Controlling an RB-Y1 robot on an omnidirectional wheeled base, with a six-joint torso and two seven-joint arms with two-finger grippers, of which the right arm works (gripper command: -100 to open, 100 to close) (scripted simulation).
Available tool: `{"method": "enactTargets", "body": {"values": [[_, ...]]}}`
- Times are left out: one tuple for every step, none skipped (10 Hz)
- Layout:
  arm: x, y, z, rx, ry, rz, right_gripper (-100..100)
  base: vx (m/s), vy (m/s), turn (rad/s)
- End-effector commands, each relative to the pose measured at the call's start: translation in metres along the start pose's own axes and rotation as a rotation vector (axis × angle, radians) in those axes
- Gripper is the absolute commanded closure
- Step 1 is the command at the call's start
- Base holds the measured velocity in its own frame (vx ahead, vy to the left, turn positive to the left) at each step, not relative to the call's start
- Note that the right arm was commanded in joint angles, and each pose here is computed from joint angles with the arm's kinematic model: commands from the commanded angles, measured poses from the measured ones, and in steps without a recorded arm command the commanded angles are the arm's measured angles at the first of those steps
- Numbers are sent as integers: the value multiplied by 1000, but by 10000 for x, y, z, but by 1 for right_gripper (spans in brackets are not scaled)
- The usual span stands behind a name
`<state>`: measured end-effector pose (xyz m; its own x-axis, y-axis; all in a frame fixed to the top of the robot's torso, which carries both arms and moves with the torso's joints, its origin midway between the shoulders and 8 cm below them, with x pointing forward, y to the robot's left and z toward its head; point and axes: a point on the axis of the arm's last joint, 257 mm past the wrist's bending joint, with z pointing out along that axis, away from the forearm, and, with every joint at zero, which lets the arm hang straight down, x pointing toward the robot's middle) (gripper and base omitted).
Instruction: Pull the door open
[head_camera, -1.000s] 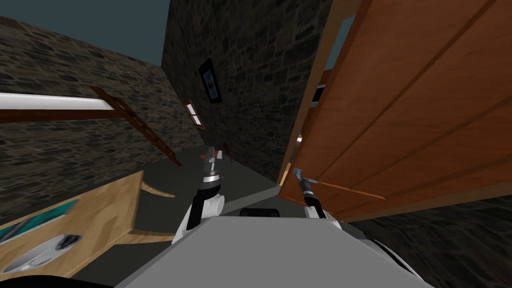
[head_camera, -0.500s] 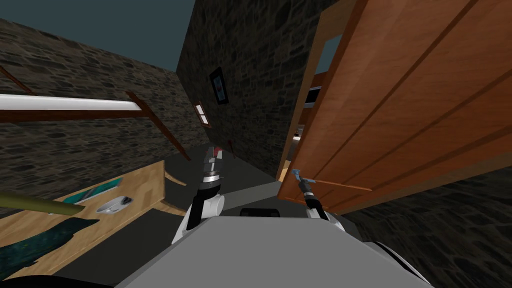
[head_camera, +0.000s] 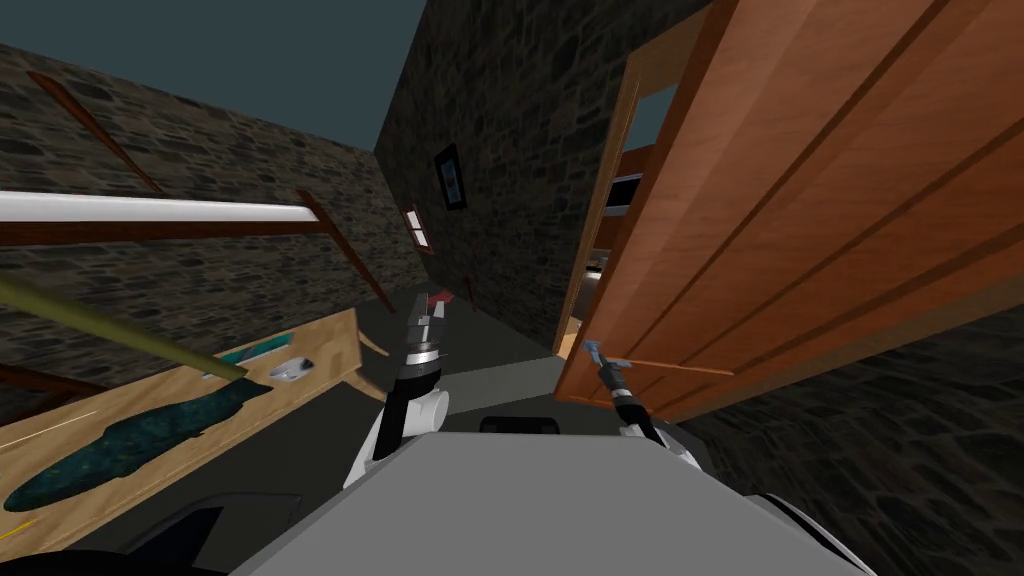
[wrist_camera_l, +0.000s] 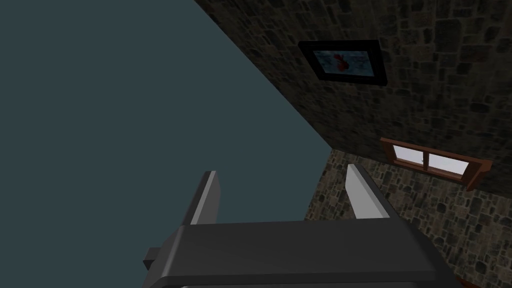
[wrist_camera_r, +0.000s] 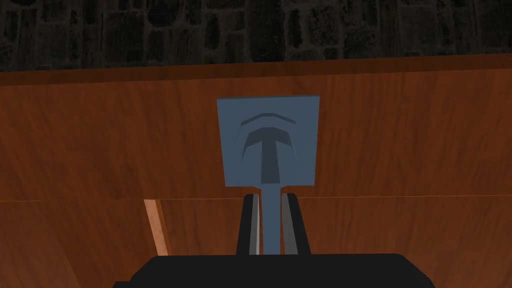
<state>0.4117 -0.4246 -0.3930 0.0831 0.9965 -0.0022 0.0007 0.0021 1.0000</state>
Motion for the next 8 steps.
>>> {"method": "enactTargets", "body": {"values": [[12,-1,-66,-1,25,1,100,-251,-93,92],[19,2,-96,-1,39,1,100,-249,-89,106],[27,4,-134,-1,56,2,100,-237,-47,92],[57,-5,-101,-1,51,3,100,-108,-10,20],[38,-25,-212,2,70,3,100,-158,-73,161],[30,-24,-235,2,74,3,100,-216,-76,157],[13,-20,-285,1,84,2,100,-181,-64,135],[-5,-16,-340,0,94,2,100,-201,-48,123]]}}
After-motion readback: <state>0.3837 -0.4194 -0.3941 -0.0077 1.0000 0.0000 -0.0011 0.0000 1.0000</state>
